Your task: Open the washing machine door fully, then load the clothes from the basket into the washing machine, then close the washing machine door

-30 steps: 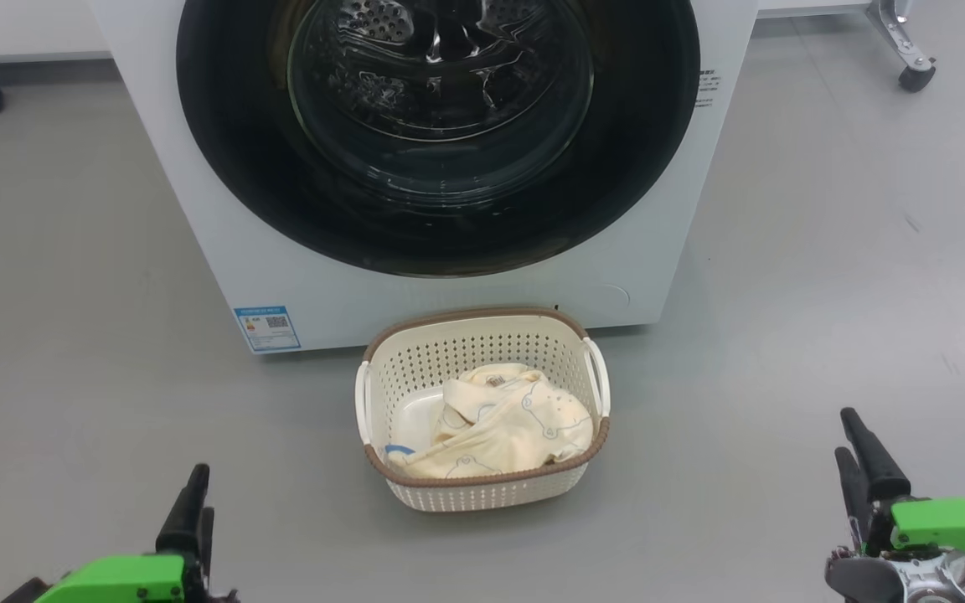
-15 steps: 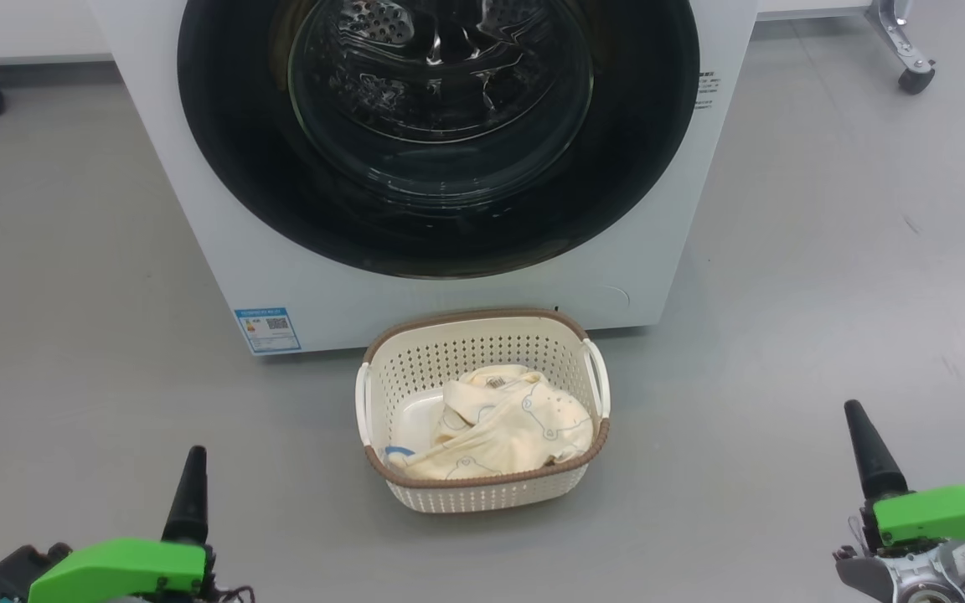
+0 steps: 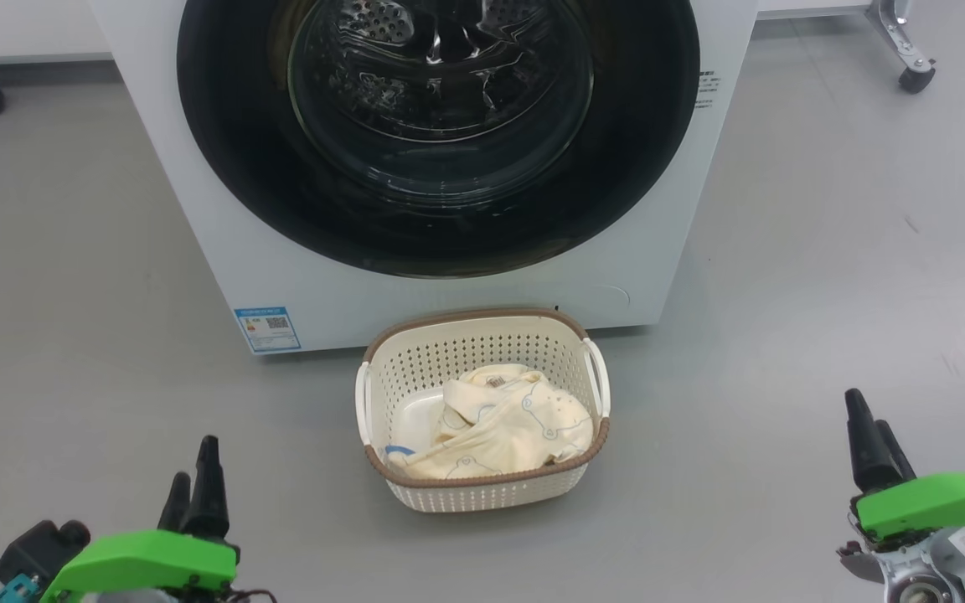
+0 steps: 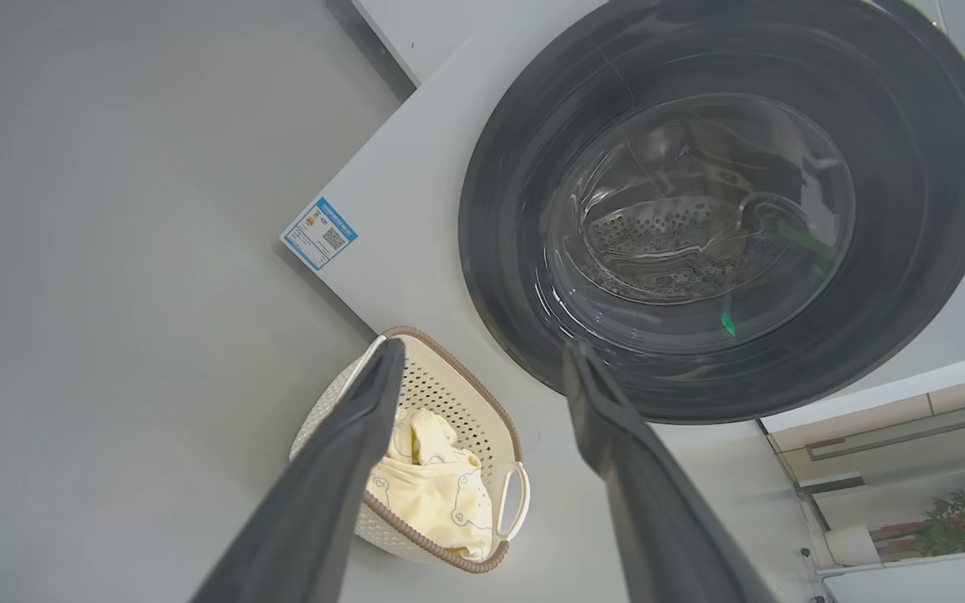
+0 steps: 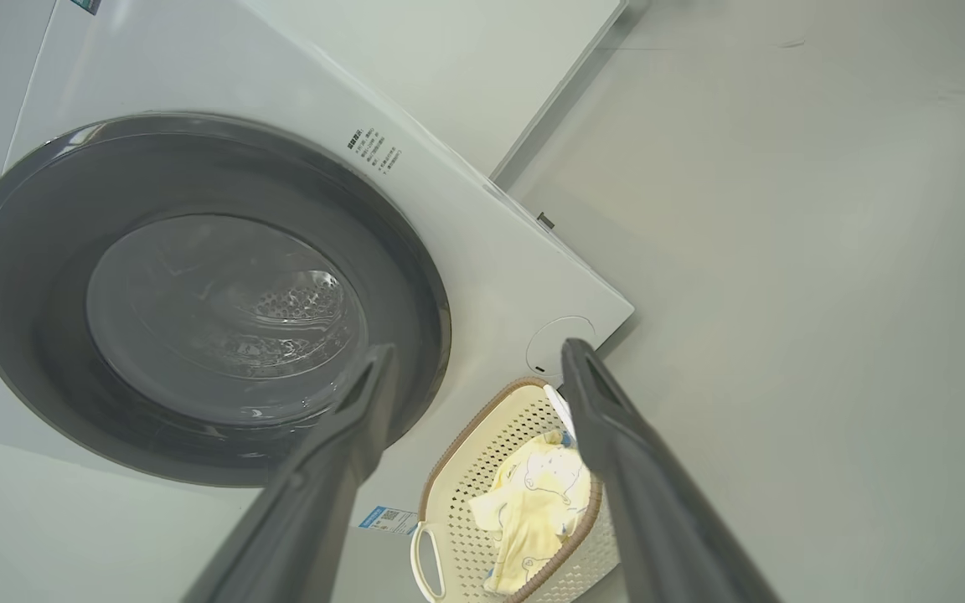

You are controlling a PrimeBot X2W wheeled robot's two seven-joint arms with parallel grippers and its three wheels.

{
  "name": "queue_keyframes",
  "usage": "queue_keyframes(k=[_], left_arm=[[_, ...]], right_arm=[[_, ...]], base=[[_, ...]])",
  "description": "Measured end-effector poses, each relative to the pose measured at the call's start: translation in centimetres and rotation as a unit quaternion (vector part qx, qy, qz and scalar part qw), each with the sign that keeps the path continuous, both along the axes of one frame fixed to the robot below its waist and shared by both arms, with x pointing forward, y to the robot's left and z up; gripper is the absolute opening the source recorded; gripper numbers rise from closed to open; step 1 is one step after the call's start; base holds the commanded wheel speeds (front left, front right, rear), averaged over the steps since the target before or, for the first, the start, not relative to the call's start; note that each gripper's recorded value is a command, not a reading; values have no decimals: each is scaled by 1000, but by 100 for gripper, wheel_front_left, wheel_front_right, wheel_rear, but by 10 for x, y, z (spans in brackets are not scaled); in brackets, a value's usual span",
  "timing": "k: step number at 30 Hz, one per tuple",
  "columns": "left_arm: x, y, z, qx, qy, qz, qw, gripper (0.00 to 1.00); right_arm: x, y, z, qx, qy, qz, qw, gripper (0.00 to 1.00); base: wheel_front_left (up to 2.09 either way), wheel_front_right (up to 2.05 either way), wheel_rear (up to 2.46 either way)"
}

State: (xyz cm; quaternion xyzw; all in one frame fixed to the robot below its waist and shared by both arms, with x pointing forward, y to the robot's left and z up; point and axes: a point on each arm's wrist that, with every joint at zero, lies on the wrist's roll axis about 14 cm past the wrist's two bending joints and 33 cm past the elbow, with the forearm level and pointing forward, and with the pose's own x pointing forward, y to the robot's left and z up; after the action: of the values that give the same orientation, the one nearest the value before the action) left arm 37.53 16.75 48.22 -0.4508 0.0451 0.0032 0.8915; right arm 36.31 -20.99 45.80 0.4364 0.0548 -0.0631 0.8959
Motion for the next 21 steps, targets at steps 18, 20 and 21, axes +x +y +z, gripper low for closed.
queue_keyframes(k=[18, 20, 21], left_arm=[[2, -12, 3, 114, -18, -24, 993, 100], [2, -15, 2, 128, -18, -30, 991, 100], [2, -16, 1, 133, -18, -33, 990, 100]], right_arm=[[3, 7, 9, -124, -11, 29, 992, 100], [4, 9, 9, -138, -12, 35, 990, 100], [4, 10, 9, -144, -12, 38, 989, 100]], base=[[0, 0, 0], [0, 0, 0], [0, 0, 0]])
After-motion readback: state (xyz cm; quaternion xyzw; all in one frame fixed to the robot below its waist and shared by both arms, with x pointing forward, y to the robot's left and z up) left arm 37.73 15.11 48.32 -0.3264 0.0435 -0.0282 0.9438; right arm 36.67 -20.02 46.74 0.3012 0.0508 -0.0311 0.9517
